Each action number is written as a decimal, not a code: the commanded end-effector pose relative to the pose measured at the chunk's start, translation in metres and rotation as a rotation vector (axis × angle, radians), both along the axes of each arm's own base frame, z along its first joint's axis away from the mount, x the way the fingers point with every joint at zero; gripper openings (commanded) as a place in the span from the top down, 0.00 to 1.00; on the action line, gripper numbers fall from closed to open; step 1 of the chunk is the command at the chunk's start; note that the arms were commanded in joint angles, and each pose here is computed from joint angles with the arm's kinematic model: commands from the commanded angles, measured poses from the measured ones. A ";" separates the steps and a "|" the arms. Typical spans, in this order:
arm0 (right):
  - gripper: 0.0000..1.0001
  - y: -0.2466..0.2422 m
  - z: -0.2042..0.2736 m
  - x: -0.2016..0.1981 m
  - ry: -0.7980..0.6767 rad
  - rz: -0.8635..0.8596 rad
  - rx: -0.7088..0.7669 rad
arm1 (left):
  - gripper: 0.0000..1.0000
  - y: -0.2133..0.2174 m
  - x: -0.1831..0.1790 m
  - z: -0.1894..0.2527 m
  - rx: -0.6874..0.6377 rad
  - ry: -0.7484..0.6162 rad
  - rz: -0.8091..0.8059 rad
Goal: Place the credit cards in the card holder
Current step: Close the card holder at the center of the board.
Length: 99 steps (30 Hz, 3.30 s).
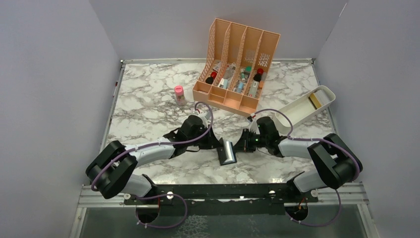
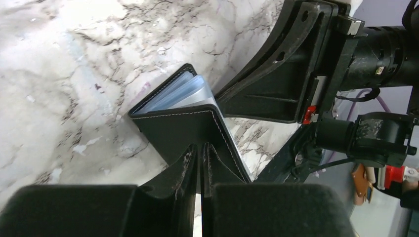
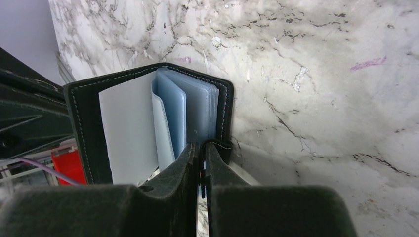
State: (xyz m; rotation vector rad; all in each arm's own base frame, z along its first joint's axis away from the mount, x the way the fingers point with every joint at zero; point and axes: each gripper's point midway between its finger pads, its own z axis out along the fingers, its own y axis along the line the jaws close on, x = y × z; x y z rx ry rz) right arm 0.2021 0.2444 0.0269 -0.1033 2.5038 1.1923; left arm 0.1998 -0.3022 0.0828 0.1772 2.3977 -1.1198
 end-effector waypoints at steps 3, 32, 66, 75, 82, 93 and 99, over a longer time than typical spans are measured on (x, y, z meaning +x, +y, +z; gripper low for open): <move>0.85 -0.007 -0.003 0.002 -0.016 -0.006 -0.062 | 0.88 -0.026 0.008 0.011 -0.064 -0.048 -0.099; 0.74 -0.024 0.028 -0.001 -0.087 -0.100 -0.074 | 0.80 -0.037 -0.006 -0.022 -0.017 0.047 -0.159; 0.86 -0.015 0.035 -0.016 -0.069 -0.022 0.000 | 0.74 -0.038 -0.028 -0.010 0.001 0.037 -0.135; 0.87 -0.015 0.031 -0.015 -0.062 -0.018 -0.010 | 0.75 -0.053 -0.043 -0.024 0.032 0.060 -0.178; 0.87 -0.013 0.033 -0.018 -0.062 0.000 0.002 | 0.76 -0.019 -0.034 -0.058 0.227 0.049 -0.081; 0.87 -0.009 0.029 -0.020 -0.034 0.035 0.002 | 0.77 -0.027 -0.032 -0.047 0.168 0.043 -0.072; 0.87 -0.006 0.030 -0.018 -0.029 0.034 0.013 | 0.77 -0.031 -0.028 -0.025 0.128 0.015 -0.056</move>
